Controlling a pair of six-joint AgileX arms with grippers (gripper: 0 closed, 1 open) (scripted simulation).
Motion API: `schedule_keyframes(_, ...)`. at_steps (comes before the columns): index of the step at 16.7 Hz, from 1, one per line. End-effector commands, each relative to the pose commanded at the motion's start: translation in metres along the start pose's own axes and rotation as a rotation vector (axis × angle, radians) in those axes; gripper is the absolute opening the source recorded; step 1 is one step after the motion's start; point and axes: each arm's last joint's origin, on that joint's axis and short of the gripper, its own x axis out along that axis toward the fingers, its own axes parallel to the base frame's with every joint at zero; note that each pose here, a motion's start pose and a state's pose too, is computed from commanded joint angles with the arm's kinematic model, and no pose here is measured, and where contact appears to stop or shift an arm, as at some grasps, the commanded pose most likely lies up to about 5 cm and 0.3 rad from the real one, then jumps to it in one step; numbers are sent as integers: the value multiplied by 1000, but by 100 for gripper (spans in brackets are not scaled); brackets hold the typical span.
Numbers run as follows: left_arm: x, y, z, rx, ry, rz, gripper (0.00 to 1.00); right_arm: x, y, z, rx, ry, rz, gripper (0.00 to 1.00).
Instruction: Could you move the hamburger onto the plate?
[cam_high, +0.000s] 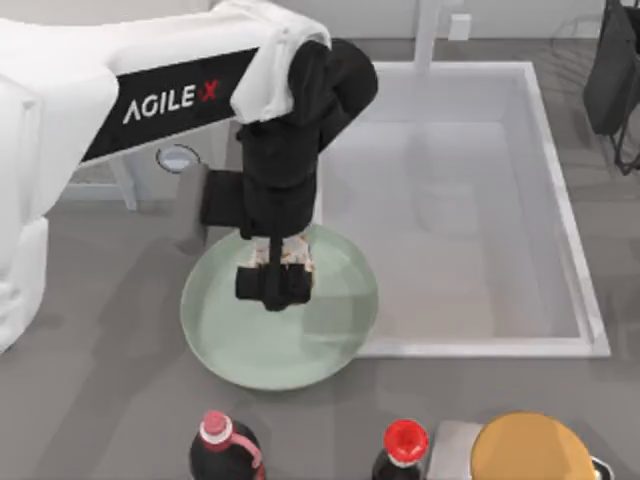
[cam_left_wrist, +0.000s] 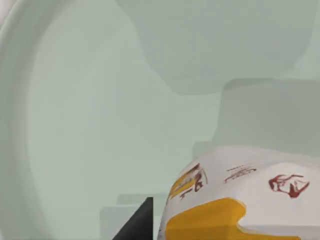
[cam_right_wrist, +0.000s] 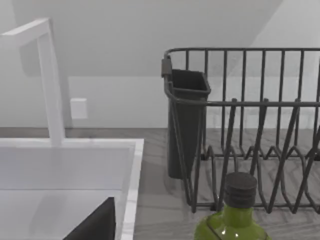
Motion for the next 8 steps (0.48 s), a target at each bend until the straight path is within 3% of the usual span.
schedule_keyframes(6, 16, 1, -1, -2, -5, 6, 0, 0, 0, 0, 0, 0, 0, 100)
schedule_keyframes(8, 16, 1, -1, -2, -5, 6, 15, 0, 0, 0, 0, 0, 0, 100)
